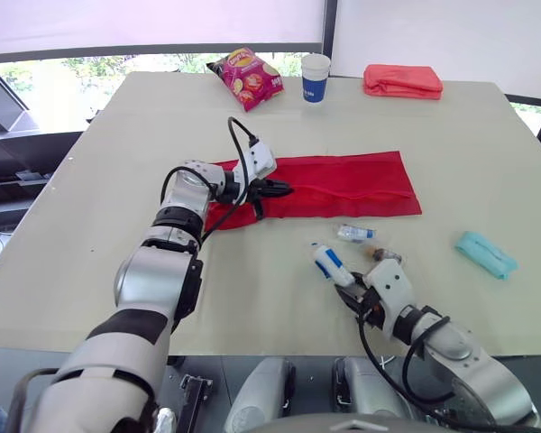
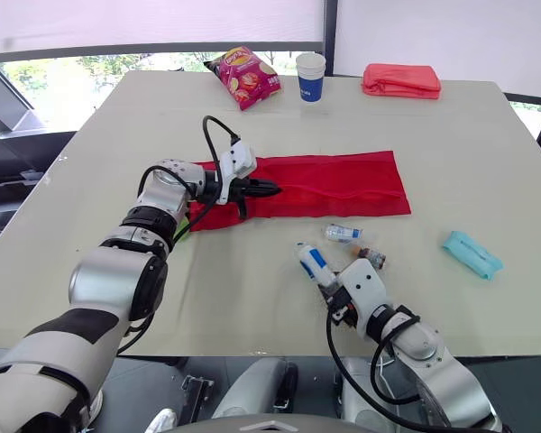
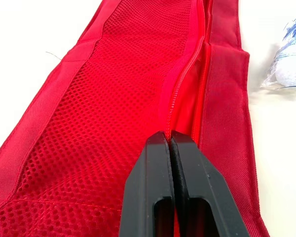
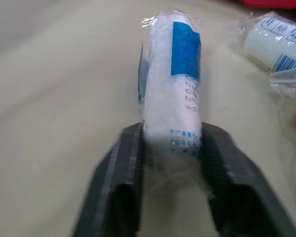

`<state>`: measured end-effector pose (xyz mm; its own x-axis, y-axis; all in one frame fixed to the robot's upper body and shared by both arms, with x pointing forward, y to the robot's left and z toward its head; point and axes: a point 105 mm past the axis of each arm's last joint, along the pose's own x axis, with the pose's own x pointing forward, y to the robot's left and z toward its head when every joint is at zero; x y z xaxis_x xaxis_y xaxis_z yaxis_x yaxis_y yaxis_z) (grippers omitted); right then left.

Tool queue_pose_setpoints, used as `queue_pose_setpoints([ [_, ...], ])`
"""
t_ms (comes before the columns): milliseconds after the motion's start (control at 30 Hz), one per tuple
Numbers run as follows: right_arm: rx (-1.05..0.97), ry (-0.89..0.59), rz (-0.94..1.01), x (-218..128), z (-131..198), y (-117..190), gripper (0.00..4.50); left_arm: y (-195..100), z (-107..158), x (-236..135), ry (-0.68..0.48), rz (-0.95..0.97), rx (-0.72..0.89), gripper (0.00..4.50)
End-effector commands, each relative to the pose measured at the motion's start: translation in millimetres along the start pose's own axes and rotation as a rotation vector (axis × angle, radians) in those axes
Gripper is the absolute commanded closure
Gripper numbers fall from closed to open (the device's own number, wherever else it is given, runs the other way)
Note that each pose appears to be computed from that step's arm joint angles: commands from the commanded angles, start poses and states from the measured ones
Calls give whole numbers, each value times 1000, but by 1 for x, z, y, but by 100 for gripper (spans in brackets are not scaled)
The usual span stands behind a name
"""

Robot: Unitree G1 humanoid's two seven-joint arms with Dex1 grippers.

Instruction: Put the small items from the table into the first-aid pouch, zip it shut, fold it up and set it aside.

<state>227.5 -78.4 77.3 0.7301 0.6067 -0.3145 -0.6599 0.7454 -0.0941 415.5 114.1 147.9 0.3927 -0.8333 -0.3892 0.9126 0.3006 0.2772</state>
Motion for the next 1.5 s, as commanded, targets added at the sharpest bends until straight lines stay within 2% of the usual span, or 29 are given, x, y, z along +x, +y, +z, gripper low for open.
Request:
queue_pose_setpoints([
  [33, -24, -74, -5, -11, 22, -3, 441, 5, 15, -3, -34, 7, 27, 450],
  [200, -9, -107, 1, -14, 45, -13, 442, 3, 24, 2, -76, -23, -4, 450],
  [300, 52, -32, 6, -3, 46, -17, 442, 0, 27, 4, -91, -43, -16, 450],
  [633, 147, 86, -79, 58, 64, -39, 442, -9, 28, 6, -97, -111, -6, 450],
  [1033, 214, -23, -120, 103, 100, -46, 442, -20, 27, 10, -105, -166, -2, 450],
  [1500, 323, -50, -69, 138, 119, -20, 442, -23, 25, 17, -117, -160, -23, 450],
])
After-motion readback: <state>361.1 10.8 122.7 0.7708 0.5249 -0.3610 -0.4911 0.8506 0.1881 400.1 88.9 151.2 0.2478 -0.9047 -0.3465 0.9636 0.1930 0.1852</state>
